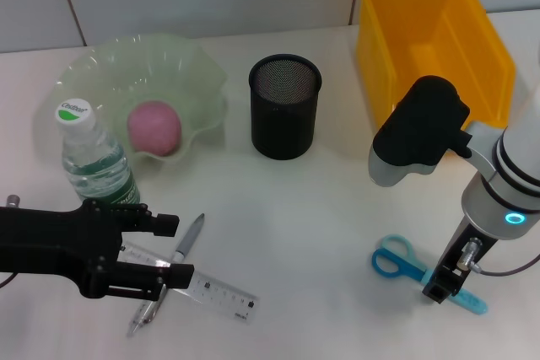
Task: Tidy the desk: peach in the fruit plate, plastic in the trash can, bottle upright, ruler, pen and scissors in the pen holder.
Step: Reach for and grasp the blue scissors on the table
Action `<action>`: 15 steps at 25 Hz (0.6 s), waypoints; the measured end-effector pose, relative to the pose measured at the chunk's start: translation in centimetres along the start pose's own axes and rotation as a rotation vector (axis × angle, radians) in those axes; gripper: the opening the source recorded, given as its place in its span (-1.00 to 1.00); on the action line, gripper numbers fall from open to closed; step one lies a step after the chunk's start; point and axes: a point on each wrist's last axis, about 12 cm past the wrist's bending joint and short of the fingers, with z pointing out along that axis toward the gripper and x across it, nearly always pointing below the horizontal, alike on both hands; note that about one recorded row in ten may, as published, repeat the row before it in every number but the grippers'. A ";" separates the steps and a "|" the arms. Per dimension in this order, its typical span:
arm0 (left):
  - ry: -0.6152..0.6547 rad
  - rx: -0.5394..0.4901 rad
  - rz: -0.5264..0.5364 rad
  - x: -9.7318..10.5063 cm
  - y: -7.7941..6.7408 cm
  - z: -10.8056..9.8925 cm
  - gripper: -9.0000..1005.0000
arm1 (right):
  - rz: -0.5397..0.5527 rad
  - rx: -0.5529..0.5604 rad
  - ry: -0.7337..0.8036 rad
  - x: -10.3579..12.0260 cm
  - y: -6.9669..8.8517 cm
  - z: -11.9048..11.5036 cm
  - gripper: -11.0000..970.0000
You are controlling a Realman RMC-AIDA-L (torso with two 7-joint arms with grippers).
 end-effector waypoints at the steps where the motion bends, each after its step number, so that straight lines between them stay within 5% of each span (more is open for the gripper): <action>1: 0.000 0.000 0.000 0.0 0.0 0.0 0.57 | 0.000 0.000 0.000 0.0 0.0 0.0 -0.02; 15: 0.000 -0.002 0.002 0.0 0.0 -0.1 0.57 | -0.002 -0.004 0.012 0.0 0.1 0.3 -0.17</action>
